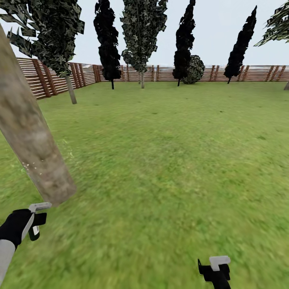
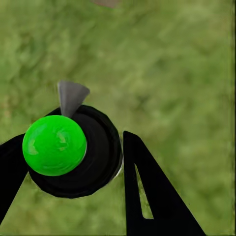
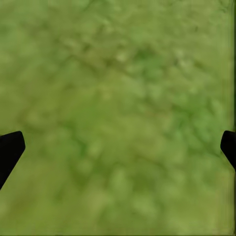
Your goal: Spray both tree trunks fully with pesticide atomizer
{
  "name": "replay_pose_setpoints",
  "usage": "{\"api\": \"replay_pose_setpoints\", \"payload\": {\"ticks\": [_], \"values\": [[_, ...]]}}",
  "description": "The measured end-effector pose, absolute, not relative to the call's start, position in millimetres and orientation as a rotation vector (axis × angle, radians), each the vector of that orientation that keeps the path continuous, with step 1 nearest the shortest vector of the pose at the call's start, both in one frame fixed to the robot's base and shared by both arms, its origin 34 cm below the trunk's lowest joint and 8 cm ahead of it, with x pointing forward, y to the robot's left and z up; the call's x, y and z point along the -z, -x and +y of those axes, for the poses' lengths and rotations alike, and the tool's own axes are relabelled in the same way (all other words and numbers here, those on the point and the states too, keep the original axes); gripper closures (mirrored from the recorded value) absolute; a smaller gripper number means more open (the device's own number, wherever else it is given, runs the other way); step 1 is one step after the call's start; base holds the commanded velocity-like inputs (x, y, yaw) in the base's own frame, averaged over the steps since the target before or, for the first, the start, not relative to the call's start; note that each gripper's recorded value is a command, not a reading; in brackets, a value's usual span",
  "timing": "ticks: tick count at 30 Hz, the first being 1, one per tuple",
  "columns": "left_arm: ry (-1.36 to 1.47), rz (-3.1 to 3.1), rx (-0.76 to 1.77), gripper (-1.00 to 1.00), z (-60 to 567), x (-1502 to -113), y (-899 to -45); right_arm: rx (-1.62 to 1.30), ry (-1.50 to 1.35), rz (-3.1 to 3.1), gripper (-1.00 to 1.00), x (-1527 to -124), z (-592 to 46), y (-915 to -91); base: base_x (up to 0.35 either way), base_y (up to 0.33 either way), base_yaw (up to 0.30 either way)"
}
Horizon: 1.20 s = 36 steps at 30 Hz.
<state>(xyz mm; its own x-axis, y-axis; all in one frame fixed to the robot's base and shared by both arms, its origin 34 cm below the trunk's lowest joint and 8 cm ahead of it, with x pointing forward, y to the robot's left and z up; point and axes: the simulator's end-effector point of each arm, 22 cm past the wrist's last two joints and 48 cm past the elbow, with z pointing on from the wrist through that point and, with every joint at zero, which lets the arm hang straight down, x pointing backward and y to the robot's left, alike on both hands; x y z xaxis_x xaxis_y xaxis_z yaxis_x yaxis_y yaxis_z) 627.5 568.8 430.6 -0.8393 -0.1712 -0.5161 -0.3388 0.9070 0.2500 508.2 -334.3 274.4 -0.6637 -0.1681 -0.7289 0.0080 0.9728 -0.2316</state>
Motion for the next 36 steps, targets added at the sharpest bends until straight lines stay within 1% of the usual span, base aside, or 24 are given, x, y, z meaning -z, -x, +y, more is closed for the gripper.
{"api": "replay_pose_setpoints", "payload": {"ticks": [5,14,26,30,36], "values": [[0.358,2.561,-0.453,1.00,565,-431,-631,0.272,0.112,2.283,-1.00,-274,-334,-508,0.230,-0.202,0.034],[0.357,2.559,-0.454,1.00,565,-431,-631,0.272,0.112,2.283,-1.00,-274,-334,-508,0.233,-0.198,0.250],[0.362,2.550,-0.457,1.00,565,-427,-631,0.276,0.111,2.282,-1.00,-275,-337,-509,0.290,-0.102,0.011],[0.322,2.501,-0.418,1.00,543,-422,-646,0.276,0.110,2.282,-1.00,-275,-337,-509,0.050,-0.004,0.192],[0.319,2.486,-0.389,1.00,536,-428,-656,0.273,0.111,2.282,-1.00,-275,-335,-509,0.002,0.000,0.271]]}}
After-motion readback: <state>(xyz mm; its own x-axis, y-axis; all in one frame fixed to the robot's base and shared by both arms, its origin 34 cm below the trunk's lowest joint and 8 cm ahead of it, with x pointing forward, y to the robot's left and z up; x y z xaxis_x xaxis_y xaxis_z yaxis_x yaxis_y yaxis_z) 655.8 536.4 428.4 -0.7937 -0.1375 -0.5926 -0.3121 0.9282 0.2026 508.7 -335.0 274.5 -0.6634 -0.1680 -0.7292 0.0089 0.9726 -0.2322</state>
